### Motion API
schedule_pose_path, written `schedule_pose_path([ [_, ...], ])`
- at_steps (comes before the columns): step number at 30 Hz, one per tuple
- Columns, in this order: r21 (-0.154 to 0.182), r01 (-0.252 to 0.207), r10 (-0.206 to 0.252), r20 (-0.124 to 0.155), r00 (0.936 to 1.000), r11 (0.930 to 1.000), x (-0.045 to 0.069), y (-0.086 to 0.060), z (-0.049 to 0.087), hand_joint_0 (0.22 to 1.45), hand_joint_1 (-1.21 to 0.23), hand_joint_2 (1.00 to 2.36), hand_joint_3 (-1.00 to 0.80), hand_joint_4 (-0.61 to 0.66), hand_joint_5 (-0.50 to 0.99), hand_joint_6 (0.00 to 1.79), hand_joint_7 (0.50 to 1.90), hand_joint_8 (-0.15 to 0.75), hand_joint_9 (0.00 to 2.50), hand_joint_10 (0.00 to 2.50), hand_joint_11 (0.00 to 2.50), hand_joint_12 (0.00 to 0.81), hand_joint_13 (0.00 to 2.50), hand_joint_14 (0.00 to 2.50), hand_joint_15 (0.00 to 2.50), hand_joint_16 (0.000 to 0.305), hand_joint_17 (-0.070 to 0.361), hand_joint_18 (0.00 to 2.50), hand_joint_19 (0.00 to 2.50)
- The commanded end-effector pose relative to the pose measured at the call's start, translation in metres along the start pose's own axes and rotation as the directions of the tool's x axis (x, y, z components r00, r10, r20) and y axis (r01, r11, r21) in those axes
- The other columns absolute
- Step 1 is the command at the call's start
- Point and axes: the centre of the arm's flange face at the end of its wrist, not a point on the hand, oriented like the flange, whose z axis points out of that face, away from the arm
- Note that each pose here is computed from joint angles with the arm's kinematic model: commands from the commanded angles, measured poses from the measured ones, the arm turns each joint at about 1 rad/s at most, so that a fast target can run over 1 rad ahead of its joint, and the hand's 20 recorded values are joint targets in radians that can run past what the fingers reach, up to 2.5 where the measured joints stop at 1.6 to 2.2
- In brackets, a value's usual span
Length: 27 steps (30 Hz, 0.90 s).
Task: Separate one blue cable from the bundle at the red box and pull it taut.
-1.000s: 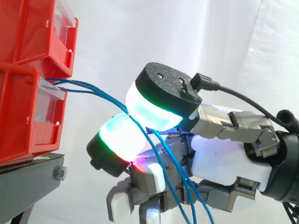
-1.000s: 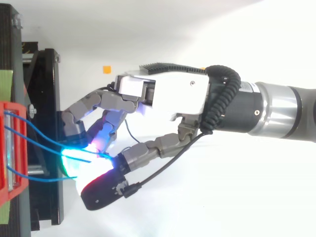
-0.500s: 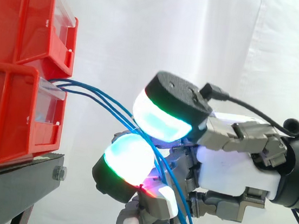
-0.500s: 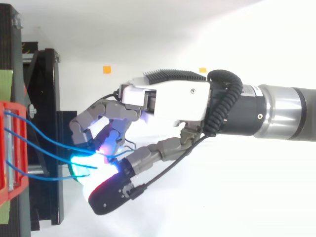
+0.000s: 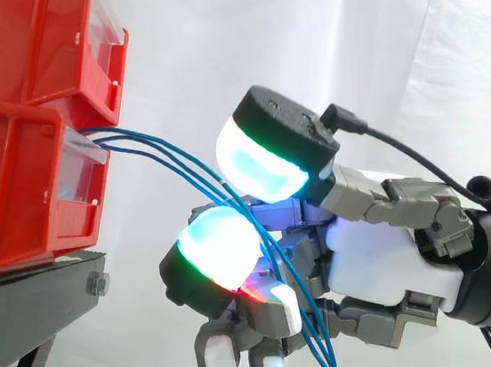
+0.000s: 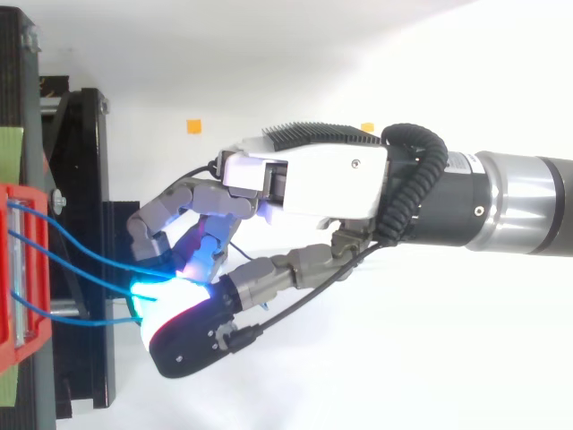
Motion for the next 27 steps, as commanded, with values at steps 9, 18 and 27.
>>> schedule_pose_path([
  [9,-0.016,0.001,-0.001,0.009,1.0000,0.9999,-0.0027,0.0013,0.0017,0.75,-0.90,1.00,-0.44,0.22,-0.19,0.93,1.15,0.373,0.92,0.01,0.95,0.394,0.86,0.02,0.62,0.051,0.116,0.95,0.67],
  [18,-0.057,-0.005,0.006,0.026,0.9996,0.9984,-0.0038,0.0058,0.0059,0.59,-0.88,1.00,-0.50,0.28,-0.17,0.92,1.14,0.376,0.96,0.01,0.97,0.384,0.83,0.02,0.62,0.051,0.115,0.92,0.68],
  [27,-0.059,-0.005,0.007,0.024,0.9997,0.9982,-0.0015,0.0066,0.0061,0.60,-0.36,1.00,-0.50,0.27,-0.17,0.87,1.11,0.387,1.03,0.01,0.91,0.399,0.84,0.02,0.64,0.051,0.114,0.86,0.77],
])
